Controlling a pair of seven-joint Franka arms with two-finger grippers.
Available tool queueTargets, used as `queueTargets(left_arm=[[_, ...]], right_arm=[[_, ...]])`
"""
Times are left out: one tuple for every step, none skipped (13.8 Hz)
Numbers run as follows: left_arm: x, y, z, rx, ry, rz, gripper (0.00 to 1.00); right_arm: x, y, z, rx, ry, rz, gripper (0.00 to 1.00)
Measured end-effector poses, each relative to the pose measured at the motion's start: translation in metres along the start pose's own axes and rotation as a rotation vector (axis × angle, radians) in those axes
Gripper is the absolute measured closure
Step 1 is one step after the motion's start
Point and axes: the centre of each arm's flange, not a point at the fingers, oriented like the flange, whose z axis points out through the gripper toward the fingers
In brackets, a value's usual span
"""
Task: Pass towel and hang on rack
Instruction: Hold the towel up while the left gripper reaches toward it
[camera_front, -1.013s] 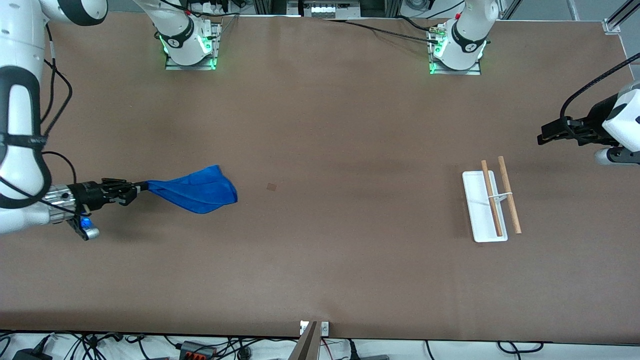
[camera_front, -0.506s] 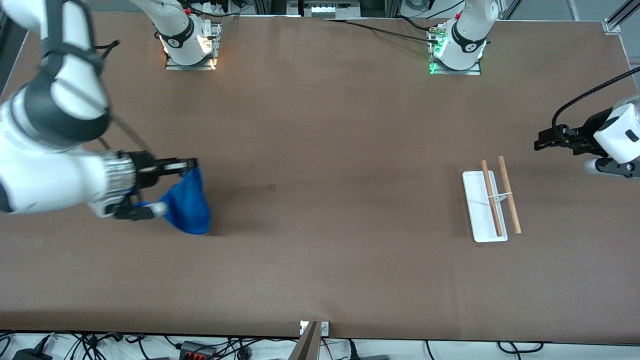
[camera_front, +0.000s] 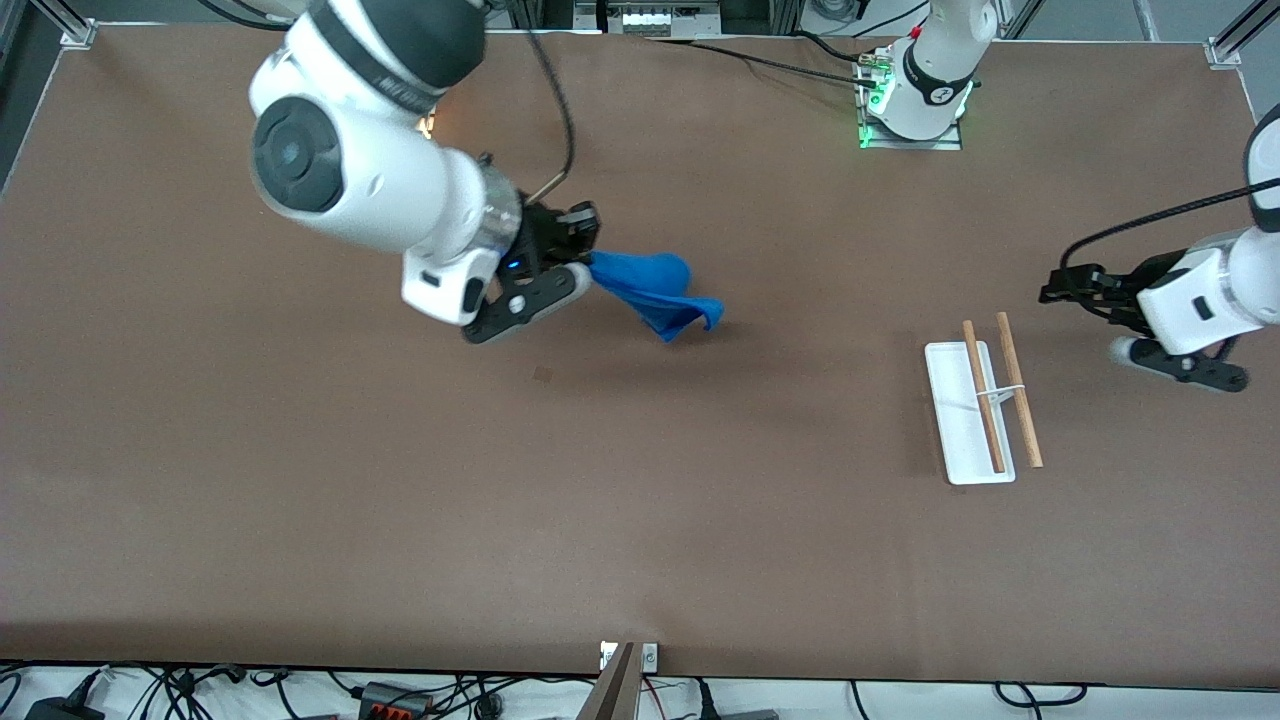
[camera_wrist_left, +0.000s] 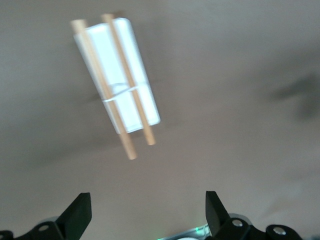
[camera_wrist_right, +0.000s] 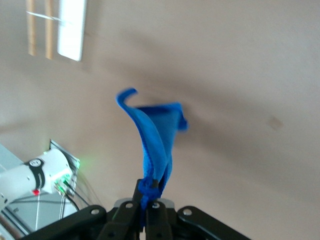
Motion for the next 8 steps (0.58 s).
queueTargets(left_arm=[[0.008, 0.007, 0.010, -0.036, -0.006, 0.080, 0.00], [0.017, 0.012, 0.022, -0.081, -0.007, 0.167, 0.00], [0.027, 0.015, 0.034, -0.131, 0.006, 0.262, 0.00], [0.037, 0.017, 0.045, -0.177, 0.033, 0.361, 0.00], [0.047, 0.024, 0.056, -0.217, 0.063, 0.459, 0.00], [0.058, 0.036, 0.067, -0.249, 0.094, 0.547, 0.00], [0.068, 0.055, 0.079, -0.282, 0.134, 0.626, 0.00], [0.079, 0.079, 0.092, -0.310, 0.182, 0.693, 0.00]], right_arm=[[0.001, -0.016, 0.004, 0.009, 0.038, -0.021, 0.98], [0.001, -0.031, 0.008, 0.019, 0.073, -0.042, 0.98], [0.000, -0.048, 0.011, 0.030, 0.107, -0.064, 0.98], [-0.002, -0.064, 0.016, 0.039, 0.132, -0.085, 0.98], [-0.004, -0.077, 0.020, 0.046, 0.149, -0.102, 0.98], [-0.007, -0.087, 0.024, 0.049, 0.158, -0.115, 0.98], [-0.008, -0.093, 0.027, 0.050, 0.161, -0.123, 0.98], [-0.009, -0.096, 0.028, 0.050, 0.163, -0.127, 0.98]])
